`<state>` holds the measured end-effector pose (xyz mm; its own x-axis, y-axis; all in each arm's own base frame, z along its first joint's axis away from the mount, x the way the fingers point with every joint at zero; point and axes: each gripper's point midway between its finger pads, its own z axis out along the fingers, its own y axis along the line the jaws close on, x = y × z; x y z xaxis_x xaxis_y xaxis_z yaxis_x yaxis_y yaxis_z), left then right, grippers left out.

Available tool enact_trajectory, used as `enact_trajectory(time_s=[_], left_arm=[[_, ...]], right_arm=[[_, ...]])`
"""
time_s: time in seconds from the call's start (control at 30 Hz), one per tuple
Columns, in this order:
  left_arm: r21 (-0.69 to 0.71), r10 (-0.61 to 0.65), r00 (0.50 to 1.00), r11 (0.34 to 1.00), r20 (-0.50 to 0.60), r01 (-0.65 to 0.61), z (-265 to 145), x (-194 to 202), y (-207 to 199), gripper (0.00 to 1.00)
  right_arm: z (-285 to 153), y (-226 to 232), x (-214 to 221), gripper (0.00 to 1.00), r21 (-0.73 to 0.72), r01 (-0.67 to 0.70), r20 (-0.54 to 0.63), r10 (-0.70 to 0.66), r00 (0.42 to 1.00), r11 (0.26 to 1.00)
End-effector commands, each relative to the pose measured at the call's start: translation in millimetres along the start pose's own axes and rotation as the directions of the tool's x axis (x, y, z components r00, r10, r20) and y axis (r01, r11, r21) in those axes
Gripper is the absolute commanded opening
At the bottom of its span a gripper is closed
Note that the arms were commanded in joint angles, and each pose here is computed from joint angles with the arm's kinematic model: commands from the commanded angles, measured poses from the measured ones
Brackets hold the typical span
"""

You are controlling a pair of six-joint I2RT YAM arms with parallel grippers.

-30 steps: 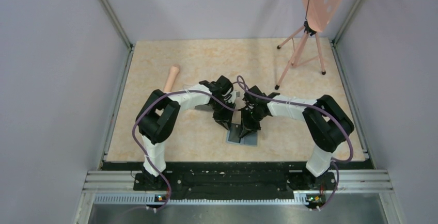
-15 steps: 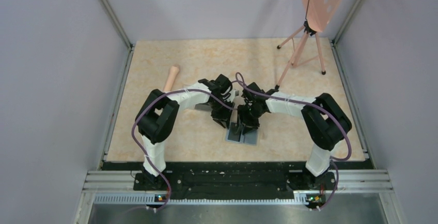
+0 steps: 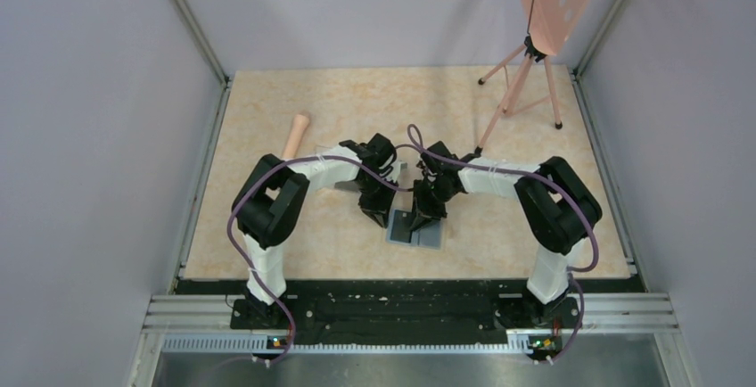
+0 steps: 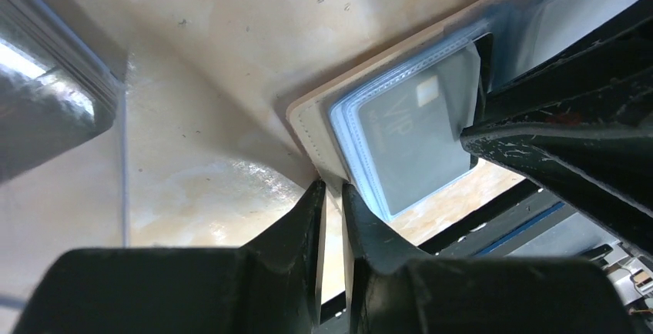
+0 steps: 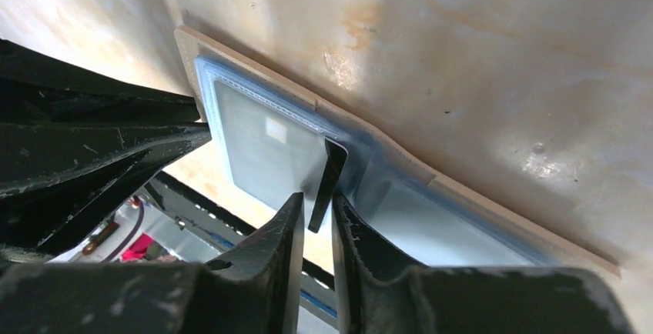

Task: Put the credit cards into the card holder
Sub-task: Pick up the credit card from the storage box.

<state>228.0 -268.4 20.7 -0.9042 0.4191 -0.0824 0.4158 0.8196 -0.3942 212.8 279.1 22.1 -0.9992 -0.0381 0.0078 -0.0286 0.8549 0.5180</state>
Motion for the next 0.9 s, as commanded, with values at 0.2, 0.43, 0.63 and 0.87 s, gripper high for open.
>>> enact_trajectory(time_s=[0.2, 0.43, 0.63, 0.87], left_arm=[[0.065, 0.070, 0.994, 0.995, 0.078, -0.075, -21, -13, -19, 0.20], [0.025, 0.184, 0.945, 0.980, 0.272, -0.198, -71, -41, -34, 0.32], [-0.058, 0.269, 0.846, 0.960, 0.460, -0.274, -126, -68, -48, 0.41], [-0.151, 0.268, 0.757, 0.963, 0.596, -0.222, -172, -97, -45, 0.53]], right_arm=[[-3, 29, -16, 0.09, -0.129, 0.081, 0.042, -0.076, 0.996, 0.988], [-21, 25, -26, 0.37, -0.043, 0.093, 0.094, -0.088, 0.992, 0.995], [-36, 29, -41, 0.50, -0.037, 0.105, 0.133, -0.099, 0.986, 0.994], [-42, 46, -67, 0.59, -0.069, 0.127, 0.167, -0.114, 0.979, 0.990]])
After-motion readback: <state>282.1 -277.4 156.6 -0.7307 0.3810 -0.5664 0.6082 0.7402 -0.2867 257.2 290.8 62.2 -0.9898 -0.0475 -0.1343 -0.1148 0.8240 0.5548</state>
